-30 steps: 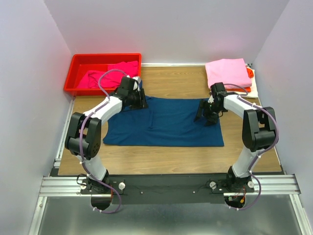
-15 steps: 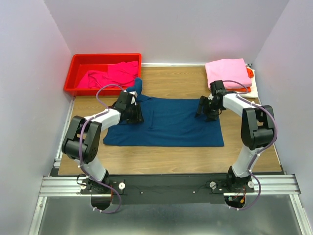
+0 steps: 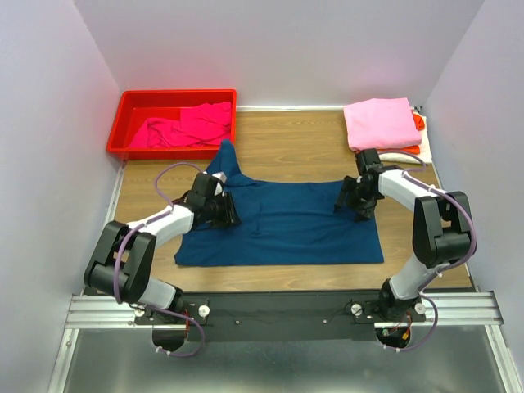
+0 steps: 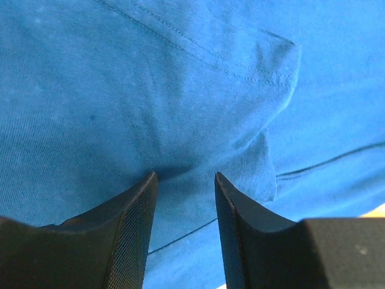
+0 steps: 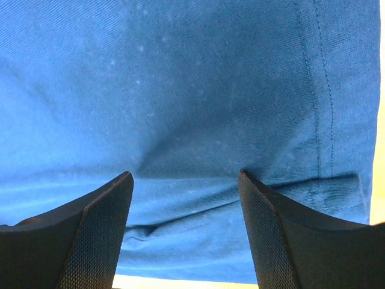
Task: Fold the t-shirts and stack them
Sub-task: Fold the tshirt
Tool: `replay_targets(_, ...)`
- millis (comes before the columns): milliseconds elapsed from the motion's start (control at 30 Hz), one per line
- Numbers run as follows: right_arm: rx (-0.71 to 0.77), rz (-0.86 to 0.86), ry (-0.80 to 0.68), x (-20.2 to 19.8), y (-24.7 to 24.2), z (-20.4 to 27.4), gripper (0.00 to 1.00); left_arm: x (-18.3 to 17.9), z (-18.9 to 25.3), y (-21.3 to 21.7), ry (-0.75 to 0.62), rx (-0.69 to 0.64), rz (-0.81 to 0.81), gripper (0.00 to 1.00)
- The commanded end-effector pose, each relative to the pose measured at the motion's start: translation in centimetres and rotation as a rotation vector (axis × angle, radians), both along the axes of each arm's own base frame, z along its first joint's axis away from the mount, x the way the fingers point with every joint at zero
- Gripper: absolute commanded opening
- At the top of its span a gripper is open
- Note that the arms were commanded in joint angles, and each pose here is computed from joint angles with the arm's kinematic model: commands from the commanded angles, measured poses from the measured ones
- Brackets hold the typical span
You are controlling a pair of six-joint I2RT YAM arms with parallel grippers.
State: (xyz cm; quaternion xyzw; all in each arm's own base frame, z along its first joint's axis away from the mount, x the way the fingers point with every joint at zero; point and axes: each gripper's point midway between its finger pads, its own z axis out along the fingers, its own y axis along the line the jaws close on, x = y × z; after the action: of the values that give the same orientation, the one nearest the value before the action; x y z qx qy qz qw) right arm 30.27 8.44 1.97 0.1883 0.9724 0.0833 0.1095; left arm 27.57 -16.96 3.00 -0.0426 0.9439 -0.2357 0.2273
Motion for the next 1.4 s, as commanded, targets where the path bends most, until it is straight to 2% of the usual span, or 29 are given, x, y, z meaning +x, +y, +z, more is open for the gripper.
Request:
replay_targets(0, -0.16, -0.054, 0.245, -7.2, -3.3, -2.6, 0.79, -4.6, -1.3, -0.8, 0.132, -0.019, -0.049, 0.52)
replay_targets(200, -0.18, -0.072, 0.256, -8.6, -3.9, -2.3, 0.79, -5.9, 0.4, -2.2, 0.123, -0.07, -0.061, 0.52)
replay_targets(367, -0.18, -0.081, 0.155, -5.6, -3.8, 0.1, 0.79, -1.7, 5.0, -1.9, 0.0, -0.004, -0.034, 0.52)
replay_targets(500, -0.192, -0.085, 0.037, -1.2, -4.1, 3.4, 0.8, 2.1, 8.9, -2.1, -0.089, 0.002, -0.017, 0.51)
replay_targets(667, -0.278, -0.106, -0.036, 2.7, -7.3, 5.2, 0.82, 7.1, 11.1, 1.0, -0.175, 0.091, 0.063, 0.51)
replay_targets(833, -0.31, -0.116, -0.088, 5.9, -10.0, 5.2, 0.77, 9.7, 9.3, 2.7, -0.153, 0.148, 0.079, 0.51)
replay_targets(1033, -0.24, -0.117, -0.191, 10.7, -11.7, 3.9, 0.67, 11.5, 6.8, 1.9, -0.133, 0.142, 0.06, 0.51)
replay_targets(1200, -0.219, -0.083, -0.192, 12.4, -11.6, 2.8, 0.58, 13.1, 6.4, 1.8, -0.139, 0.147, 0.065, 0.5)
replay_targets(1367, -0.201, -0.096, -0.159, 11.8, -11.3, 1.5, 0.53, 13.6, 5.2, 1.9, -0.114, 0.149, 0.064, 0.5)
